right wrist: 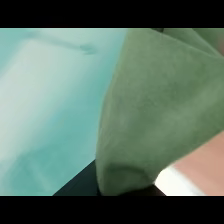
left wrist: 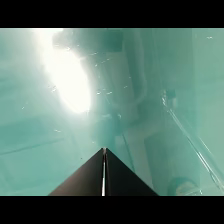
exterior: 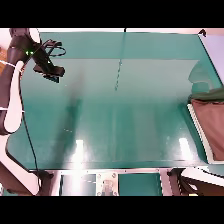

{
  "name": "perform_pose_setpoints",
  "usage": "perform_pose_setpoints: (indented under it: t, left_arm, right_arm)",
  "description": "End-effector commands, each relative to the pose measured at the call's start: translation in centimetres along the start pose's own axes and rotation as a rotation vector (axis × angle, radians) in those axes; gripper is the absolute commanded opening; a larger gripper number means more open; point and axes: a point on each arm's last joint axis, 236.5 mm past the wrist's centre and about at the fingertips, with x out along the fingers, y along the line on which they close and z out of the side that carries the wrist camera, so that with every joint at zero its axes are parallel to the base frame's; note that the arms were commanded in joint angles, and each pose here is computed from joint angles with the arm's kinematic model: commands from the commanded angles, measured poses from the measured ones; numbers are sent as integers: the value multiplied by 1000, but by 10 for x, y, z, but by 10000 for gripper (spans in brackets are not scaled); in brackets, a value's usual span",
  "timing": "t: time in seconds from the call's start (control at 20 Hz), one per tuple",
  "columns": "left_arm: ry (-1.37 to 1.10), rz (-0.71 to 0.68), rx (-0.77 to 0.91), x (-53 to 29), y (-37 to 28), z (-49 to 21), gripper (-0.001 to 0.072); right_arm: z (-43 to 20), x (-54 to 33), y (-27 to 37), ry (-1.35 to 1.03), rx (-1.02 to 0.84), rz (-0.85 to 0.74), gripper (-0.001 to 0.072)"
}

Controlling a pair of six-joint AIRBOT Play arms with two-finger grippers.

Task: Fold the shirts.

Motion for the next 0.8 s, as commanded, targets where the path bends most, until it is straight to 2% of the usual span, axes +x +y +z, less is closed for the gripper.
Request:
perform_pose_setpoints:
  t: [0.0,0.2,0.35,0.4,0.45,0.5,0.6,0.7,0.75]
  left_arm:
    - [-2,-10,2,0,-2,0,22]
    - [-9,-42,7,0,-10,2,23]
    - [-10,-46,7,0,-11,2,23]
    - [-10,-46,7,0,-11,2,23]
    - [-13,-46,7,0,-11,3,22]
    - [-20,-44,8,0,-11,5,23]
    - [-28,-44,7,-1,-10,7,22]
    - [-17,-46,8,-1,-11,4,22]
    - [-10,-51,8,-3,-12,1,21]
  right_arm:
    - [-24,-37,-103,-16,215,-282,17]
    - [-81,-22,-175,89,355,-443,17]
    - [-114,11,-214,167,407,-506,20]
    - [-123,23,-221,185,417,-507,124]
    - [-133,32,-226,211,427,-508,454]
    - [-139,37,-228,233,433,-509,639]
    - [-135,34,-222,238,440,-493,638]
    - [-97,32,-177,147,419,-326,609]
    - [-76,31,-145,95,380,-228,471]
